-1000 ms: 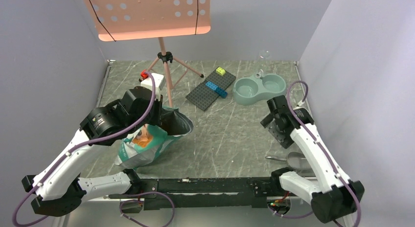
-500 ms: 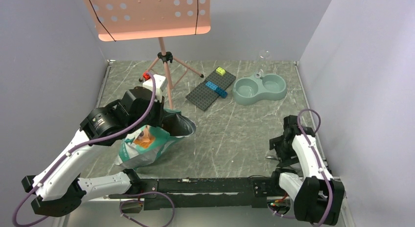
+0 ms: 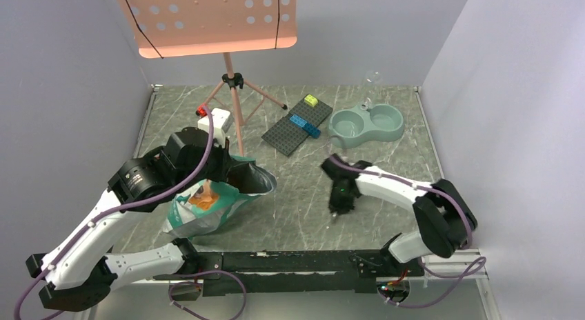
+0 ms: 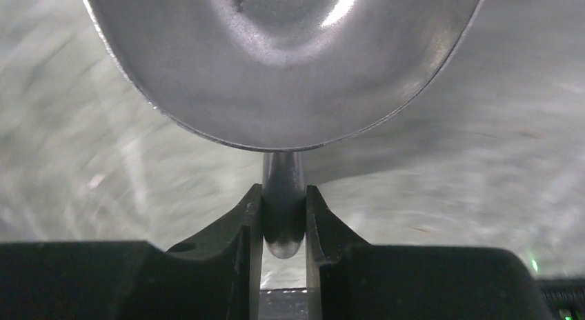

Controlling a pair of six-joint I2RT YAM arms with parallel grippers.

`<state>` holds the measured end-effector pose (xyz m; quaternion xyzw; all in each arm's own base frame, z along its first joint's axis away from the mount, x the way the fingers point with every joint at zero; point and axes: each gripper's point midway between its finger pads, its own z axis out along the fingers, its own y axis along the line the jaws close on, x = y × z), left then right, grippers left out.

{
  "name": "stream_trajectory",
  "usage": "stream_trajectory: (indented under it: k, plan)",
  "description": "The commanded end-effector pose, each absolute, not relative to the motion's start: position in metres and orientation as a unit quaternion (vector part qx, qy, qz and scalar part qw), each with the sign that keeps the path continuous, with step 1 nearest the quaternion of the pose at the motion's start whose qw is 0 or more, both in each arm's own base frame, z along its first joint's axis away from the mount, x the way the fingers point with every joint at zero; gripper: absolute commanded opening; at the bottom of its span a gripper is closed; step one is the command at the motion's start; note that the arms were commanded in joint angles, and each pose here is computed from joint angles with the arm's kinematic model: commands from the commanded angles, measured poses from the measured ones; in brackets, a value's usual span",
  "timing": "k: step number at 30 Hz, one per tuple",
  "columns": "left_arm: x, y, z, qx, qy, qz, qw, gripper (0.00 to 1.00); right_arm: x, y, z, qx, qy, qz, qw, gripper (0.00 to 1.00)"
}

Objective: Serve the pet food

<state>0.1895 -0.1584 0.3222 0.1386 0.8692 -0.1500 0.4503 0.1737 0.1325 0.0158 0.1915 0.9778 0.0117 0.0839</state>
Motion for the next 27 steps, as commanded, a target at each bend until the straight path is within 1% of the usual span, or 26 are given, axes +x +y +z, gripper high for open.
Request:
stream_trajectory:
  k: [1, 2, 5, 7, 9, 10, 12, 13, 16, 20, 21, 24, 27]
  plan:
    - [0.198, -0.163, 0.358, 0.11, 0.829, -0.193, 0.514, 0.0, 0.175, 0.22, 0.031, -0.049, 0.986, 0.102, 0.124, 0.0]
    - [0.199, -0.162, 0.357, 0.107, 0.831, -0.188, 0.512, 0.0, 0.17, 0.244, 0.032, -0.104, 0.977, 0.147, 0.116, 0.0]
    - [0.204, -0.161, 0.355, 0.1, 0.833, -0.177, 0.514, 0.0, 0.165, 0.268, 0.026, -0.193, 0.957, 0.19, 0.106, 0.0]
    - [0.208, -0.158, 0.355, 0.087, 0.837, -0.164, 0.515, 0.0, 0.17, 0.27, 0.021, -0.228, 0.949, 0.188, 0.109, 0.01]
    - [0.211, -0.156, 0.358, 0.078, 0.84, -0.156, 0.514, 0.0, 0.176, 0.272, 0.02, -0.249, 0.943, 0.185, 0.119, 0.04]
    - [0.212, -0.156, 0.358, 0.075, 0.841, -0.154, 0.514, 0.0, 0.178, 0.275, 0.02, -0.252, 0.939, 0.193, 0.129, 0.09]
    - [0.215, -0.155, 0.355, 0.068, 0.84, -0.149, 0.518, 0.0, 0.183, 0.277, 0.019, -0.253, 0.934, 0.202, 0.153, 0.23]
    - [0.216, -0.155, 0.354, 0.067, 0.838, -0.149, 0.521, 0.0, 0.184, 0.278, 0.018, -0.252, 0.932, 0.205, 0.164, 0.25]
    - [0.217, -0.155, 0.353, 0.062, 0.836, -0.151, 0.525, 0.0, 0.191, 0.267, 0.015, -0.219, 0.932, 0.194, 0.215, 0.37]
    - [0.215, -0.157, 0.352, 0.069, 0.846, -0.147, 0.508, 0.0, 0.189, 0.262, 0.031, -0.198, 0.92, 0.194, 0.278, 0.53]
    - [0.215, -0.156, 0.352, 0.068, 0.848, -0.141, 0.507, 0.0, 0.187, 0.262, 0.034, -0.199, 0.916, 0.196, 0.287, 0.55]
    - [0.216, -0.155, 0.353, 0.062, 0.851, -0.137, 0.503, 0.0, 0.183, 0.267, 0.041, -0.207, 0.905, 0.225, 0.297, 0.58]
    - [0.212, -0.157, 0.352, 0.056, 0.854, -0.15, 0.495, 0.0, 0.182, 0.278, 0.049, -0.208, 0.886, 0.275, 0.309, 0.63]
